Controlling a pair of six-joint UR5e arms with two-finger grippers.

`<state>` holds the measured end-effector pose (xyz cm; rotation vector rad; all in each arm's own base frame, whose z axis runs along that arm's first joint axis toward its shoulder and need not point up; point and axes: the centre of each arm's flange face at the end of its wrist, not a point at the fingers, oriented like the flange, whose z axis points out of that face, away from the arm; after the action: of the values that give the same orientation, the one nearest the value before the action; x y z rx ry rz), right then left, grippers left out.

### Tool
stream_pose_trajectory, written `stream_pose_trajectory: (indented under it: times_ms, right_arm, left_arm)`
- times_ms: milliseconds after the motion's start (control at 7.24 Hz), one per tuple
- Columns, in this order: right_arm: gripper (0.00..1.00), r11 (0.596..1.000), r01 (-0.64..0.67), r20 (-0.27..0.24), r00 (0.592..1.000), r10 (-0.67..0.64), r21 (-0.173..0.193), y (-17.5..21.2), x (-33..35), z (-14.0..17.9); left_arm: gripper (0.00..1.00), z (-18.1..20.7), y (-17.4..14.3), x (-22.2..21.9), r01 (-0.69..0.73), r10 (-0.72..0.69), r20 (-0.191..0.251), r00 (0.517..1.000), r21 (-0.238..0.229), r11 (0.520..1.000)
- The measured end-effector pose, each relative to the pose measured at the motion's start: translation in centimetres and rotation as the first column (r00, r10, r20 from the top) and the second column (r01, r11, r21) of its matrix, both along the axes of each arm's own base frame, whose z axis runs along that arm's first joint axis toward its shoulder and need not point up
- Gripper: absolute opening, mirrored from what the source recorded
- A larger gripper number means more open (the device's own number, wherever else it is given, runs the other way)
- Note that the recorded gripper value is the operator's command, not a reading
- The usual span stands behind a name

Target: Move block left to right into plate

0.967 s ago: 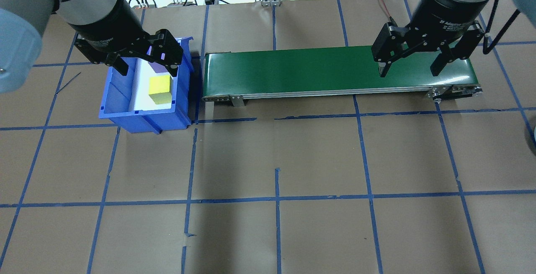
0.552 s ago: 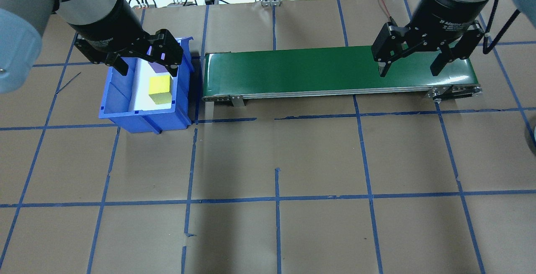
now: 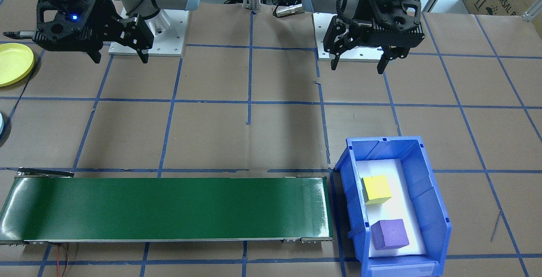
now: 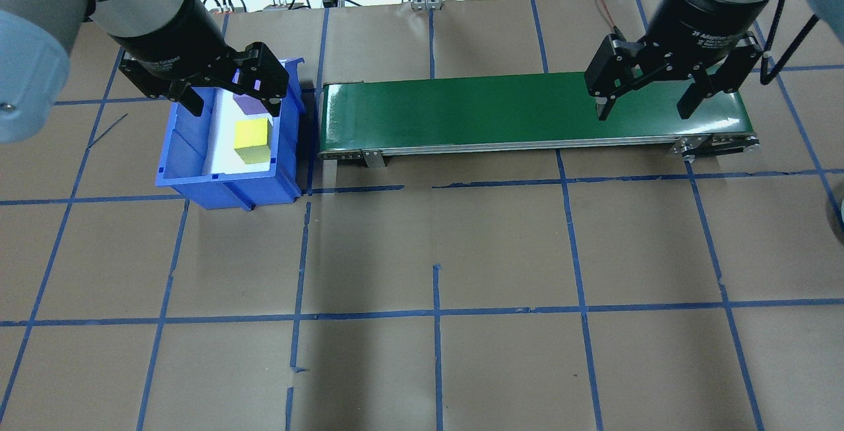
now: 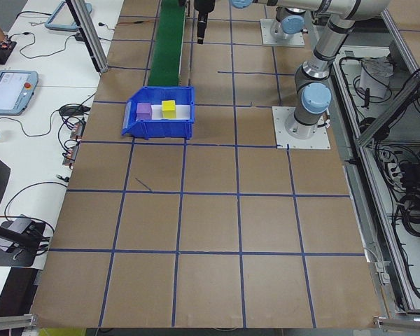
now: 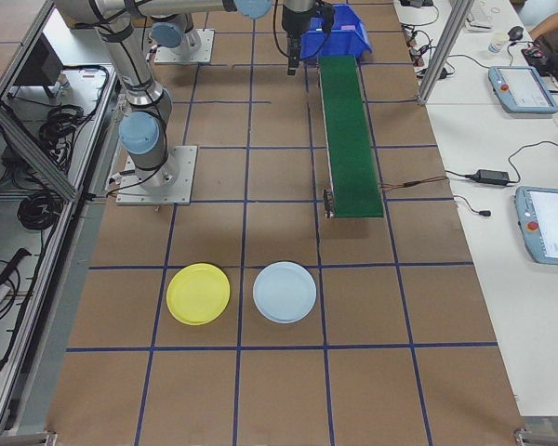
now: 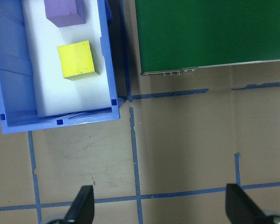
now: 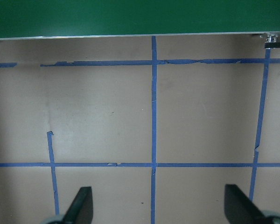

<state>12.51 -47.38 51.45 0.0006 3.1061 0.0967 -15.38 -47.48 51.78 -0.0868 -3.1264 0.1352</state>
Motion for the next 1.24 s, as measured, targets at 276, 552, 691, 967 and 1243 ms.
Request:
stream_pose_trajectory:
  times_ms: [276,552,691,967,1243]
  right_arm:
    - [1.0,1.0,0.0,0.001,1.0,0.0,0.0,0.0,0.0,0.0]
    - [1.0,1.0,0.0,0.001,1.0,0.0,-0.001,0.0,0.0,0.0]
    - [1.0,1.0,0.0,0.002,1.0,0.0,-0.001,0.0,0.0,0.0]
    - [1.0,1.0,0.0,0.001,1.0,0.0,-0.001,0.0,0.0,0.0]
    - [1.0,1.0,0.0,0.002,1.0,0.0,-0.001,0.0,0.0,0.0]
  left_arm:
    - [1.0,-2.2,-3.9,4.9,-0.08,0.08,0.0,0.997,0.024,0.997]
    - [1.0,-5.3,-9.7,10.9,-0.105,0.105,-0.002,0.994,-0.011,0.994]
    - [1.0,-7.9,-14.0,12.6,-0.102,0.102,-0.002,0.995,-0.004,0.995]
    - [1.0,-14.9,-22.4,14.4,-0.07,0.072,-0.033,0.997,0.04,0.997]
    - [1.0,-21.2,-25.5,14.7,-0.017,0.02,-0.064,0.998,0.045,0.999]
